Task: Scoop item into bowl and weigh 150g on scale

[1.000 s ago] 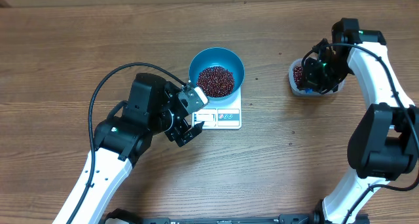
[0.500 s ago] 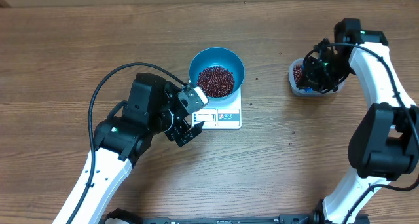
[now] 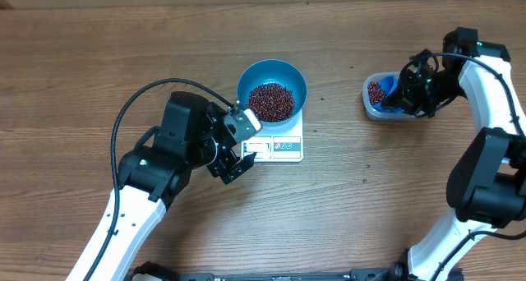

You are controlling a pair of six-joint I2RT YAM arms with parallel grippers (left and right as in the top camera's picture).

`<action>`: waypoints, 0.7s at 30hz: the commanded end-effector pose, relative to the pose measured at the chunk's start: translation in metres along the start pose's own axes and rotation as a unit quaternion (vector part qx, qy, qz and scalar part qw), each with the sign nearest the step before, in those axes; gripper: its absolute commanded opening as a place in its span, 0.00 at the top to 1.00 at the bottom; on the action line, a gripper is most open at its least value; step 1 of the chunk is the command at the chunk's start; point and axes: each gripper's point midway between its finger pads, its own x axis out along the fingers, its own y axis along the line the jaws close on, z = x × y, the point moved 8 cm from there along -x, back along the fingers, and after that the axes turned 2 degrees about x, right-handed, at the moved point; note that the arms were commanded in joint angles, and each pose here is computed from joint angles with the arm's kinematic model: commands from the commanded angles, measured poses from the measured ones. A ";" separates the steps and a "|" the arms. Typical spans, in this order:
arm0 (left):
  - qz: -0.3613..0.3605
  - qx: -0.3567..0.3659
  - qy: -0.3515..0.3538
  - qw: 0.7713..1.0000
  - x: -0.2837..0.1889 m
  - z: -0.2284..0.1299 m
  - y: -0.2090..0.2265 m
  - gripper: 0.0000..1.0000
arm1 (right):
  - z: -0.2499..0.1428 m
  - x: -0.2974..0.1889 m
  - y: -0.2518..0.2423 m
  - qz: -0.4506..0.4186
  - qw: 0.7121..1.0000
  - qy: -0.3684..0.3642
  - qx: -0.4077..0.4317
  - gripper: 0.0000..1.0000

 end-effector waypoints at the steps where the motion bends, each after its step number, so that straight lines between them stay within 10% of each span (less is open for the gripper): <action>1: 0.005 -0.007 -0.012 1.000 -0.005 0.008 0.004 0.00 | 0.003 0.000 0.000 0.023 1.000 -0.002 -0.010 0.96; 21: 0.005 -0.007 -0.012 1.000 -0.005 0.008 0.004 0.01 | -0.005 0.000 -0.038 0.039 0.998 0.008 0.046 0.96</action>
